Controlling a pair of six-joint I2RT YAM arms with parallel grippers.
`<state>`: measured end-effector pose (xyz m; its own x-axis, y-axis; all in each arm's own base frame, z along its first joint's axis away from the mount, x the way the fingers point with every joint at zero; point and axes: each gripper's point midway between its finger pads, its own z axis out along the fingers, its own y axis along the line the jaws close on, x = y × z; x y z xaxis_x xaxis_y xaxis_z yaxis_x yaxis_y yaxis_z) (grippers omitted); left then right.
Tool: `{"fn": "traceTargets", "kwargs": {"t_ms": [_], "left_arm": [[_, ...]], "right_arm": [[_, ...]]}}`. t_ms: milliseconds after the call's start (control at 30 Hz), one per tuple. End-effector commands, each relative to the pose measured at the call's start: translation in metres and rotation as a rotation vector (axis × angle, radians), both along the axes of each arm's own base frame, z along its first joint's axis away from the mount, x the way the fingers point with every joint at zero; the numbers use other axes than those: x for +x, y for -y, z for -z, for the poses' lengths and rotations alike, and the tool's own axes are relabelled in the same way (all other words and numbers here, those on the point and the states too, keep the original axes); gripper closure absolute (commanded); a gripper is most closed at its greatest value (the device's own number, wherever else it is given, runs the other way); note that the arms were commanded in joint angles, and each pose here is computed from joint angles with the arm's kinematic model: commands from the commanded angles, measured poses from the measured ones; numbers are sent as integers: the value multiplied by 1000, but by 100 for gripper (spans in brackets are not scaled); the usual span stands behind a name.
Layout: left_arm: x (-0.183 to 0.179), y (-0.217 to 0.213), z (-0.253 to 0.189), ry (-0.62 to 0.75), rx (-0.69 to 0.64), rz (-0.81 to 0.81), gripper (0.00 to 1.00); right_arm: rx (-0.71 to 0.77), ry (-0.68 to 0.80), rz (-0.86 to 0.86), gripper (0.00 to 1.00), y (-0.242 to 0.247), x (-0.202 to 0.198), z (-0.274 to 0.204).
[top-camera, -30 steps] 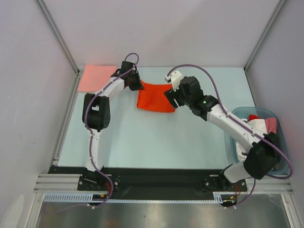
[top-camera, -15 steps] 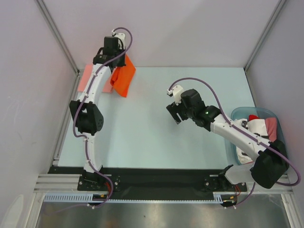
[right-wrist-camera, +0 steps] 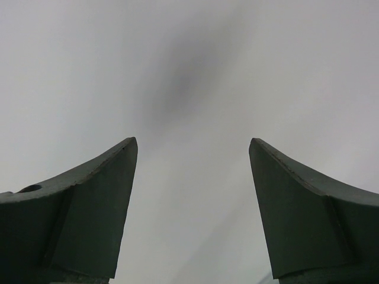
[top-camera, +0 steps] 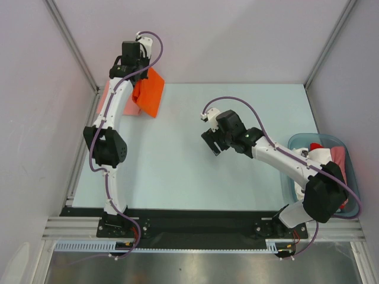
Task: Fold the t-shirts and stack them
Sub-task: Neatly place the folded tshirt to the corner
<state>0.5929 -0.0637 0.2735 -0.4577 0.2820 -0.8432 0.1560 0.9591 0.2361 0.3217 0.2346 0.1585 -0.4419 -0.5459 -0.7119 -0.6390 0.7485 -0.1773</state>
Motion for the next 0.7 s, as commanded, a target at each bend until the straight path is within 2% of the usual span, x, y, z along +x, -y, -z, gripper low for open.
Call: {"fn": "traceTargets", "kwargs": {"t_ms": [0,667], "left_arm": [[6,-19,-49,132,27,-30,100],[21,-52,-31,122,53,-35,100]], "right_arm": [[42,25,3,20,-10,6,-20],[53,-1,25,20,-22,20,-13]]}}
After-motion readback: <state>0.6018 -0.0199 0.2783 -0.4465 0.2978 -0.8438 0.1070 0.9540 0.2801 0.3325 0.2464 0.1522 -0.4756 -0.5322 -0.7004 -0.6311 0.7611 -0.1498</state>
